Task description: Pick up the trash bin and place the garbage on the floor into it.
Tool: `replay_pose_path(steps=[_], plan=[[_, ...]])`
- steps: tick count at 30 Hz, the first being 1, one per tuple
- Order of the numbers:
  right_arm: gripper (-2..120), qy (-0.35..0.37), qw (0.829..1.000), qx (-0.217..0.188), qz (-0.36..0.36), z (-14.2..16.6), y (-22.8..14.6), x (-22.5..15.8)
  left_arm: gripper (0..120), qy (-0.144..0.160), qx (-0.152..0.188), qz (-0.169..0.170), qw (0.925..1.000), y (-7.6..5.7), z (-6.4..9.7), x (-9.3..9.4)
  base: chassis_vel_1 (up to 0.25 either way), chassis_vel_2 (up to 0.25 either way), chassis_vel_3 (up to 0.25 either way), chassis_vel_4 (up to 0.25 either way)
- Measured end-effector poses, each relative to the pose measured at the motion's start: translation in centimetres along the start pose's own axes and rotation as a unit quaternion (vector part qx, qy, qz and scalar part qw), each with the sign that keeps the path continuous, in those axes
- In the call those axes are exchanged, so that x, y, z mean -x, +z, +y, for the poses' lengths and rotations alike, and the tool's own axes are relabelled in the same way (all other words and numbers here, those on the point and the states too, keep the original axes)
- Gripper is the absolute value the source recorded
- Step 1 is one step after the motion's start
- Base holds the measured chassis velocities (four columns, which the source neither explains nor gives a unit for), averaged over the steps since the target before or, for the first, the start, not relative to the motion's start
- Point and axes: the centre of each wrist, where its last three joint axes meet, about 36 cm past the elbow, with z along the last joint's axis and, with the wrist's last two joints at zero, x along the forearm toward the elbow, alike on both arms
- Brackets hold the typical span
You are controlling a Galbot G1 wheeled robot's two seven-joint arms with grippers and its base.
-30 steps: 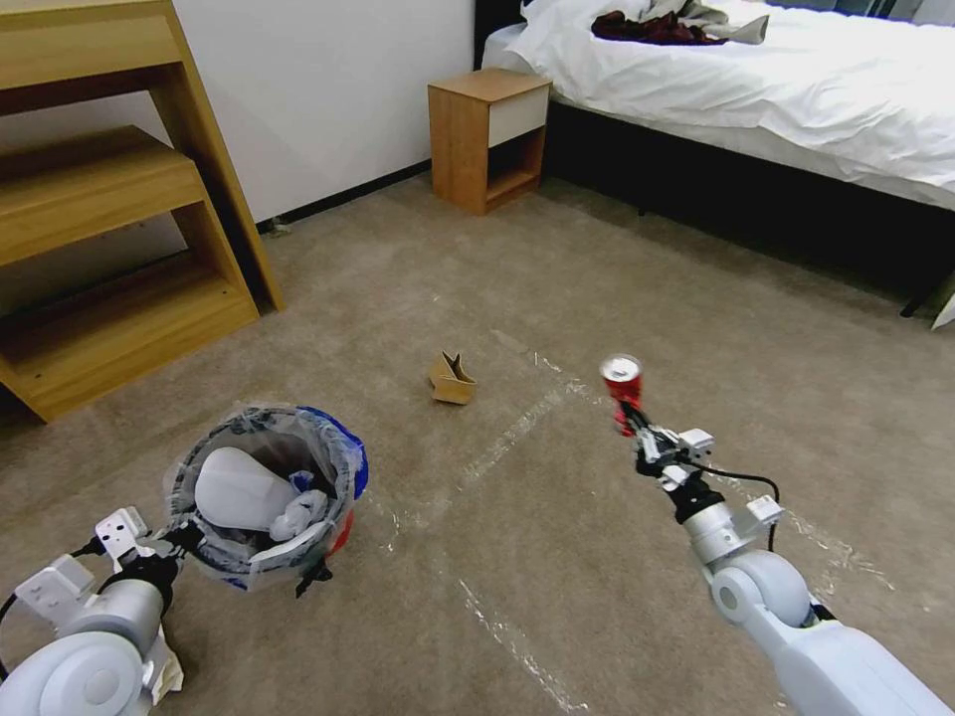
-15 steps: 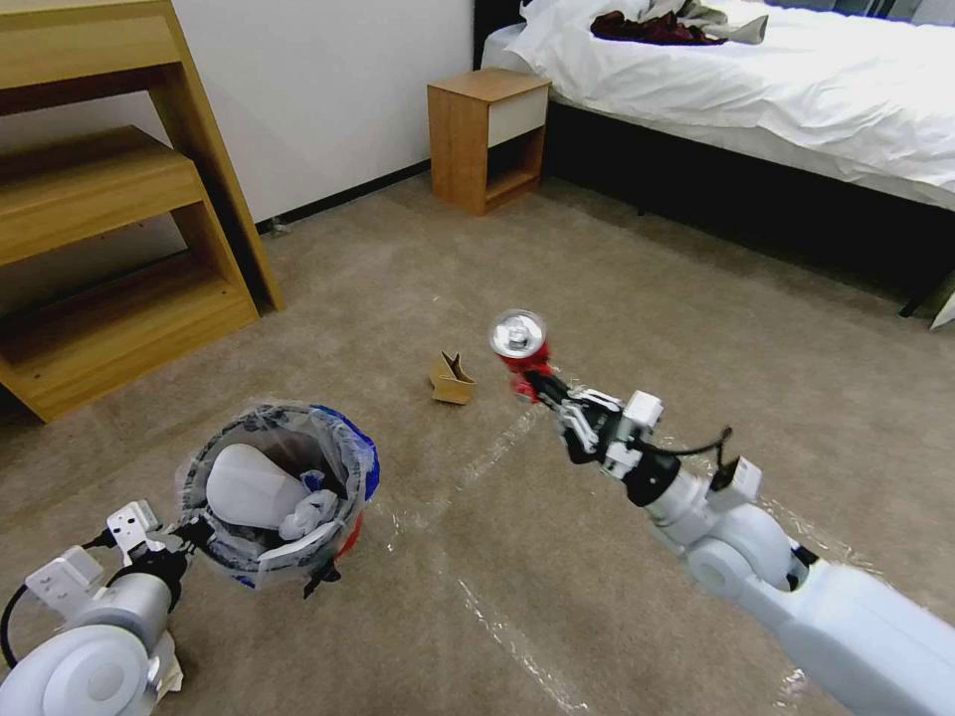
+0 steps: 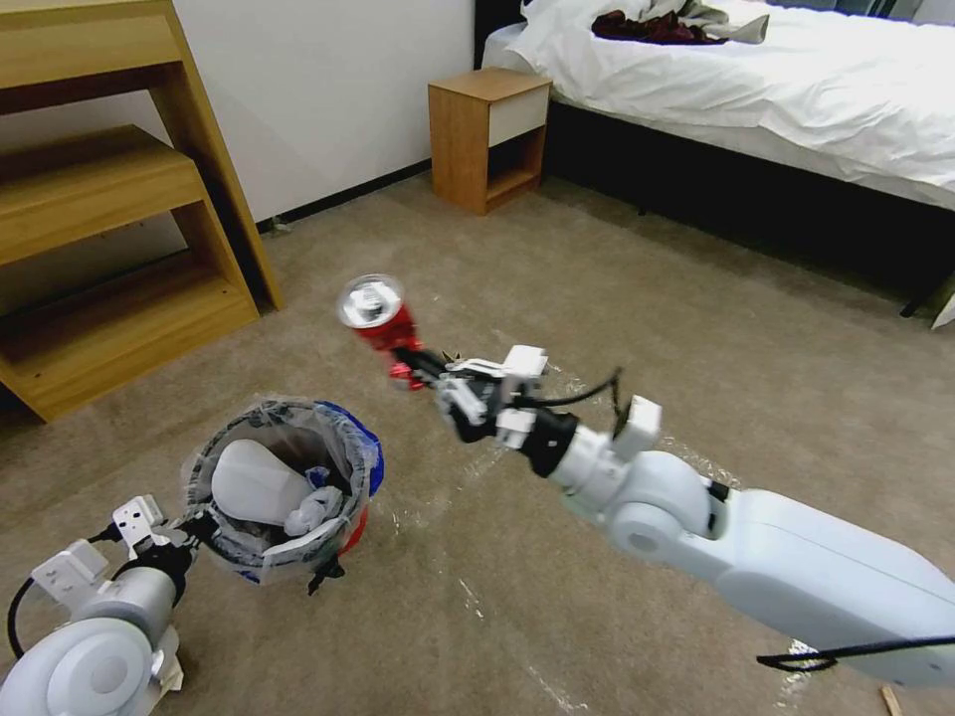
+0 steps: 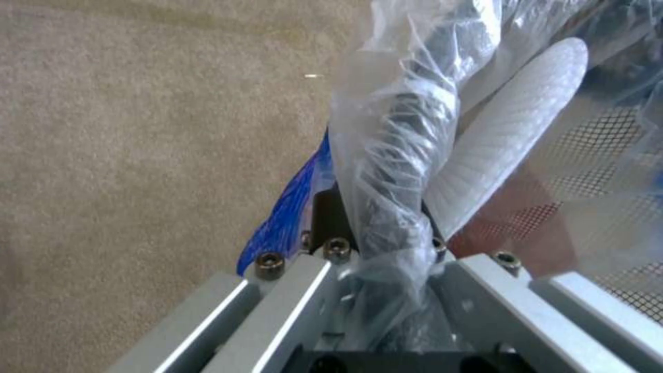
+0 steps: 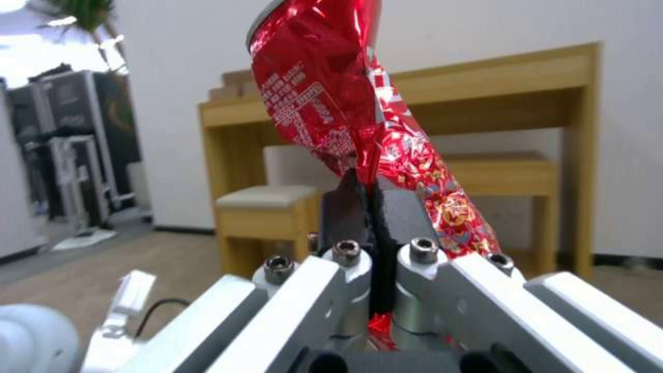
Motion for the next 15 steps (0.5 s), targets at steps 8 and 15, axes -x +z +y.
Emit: replay_pose_path(steps=[8,15], plan=[[0,-0.044,0.998,0.027,0.034,2.1,1.0,3.7,1,-0.001,-0.002,-0.006,1.0000,-0.3,0.1,-0.5,0.000,0.000,0.000,0.000],[0,-0.055,0.995,0.030,0.073,2.2,3.9,5.0,1,-0.001,-0.004,-0.008,1.0000,-0.3,0.1,-0.5,0.000,0.000,0.000,0.000]])
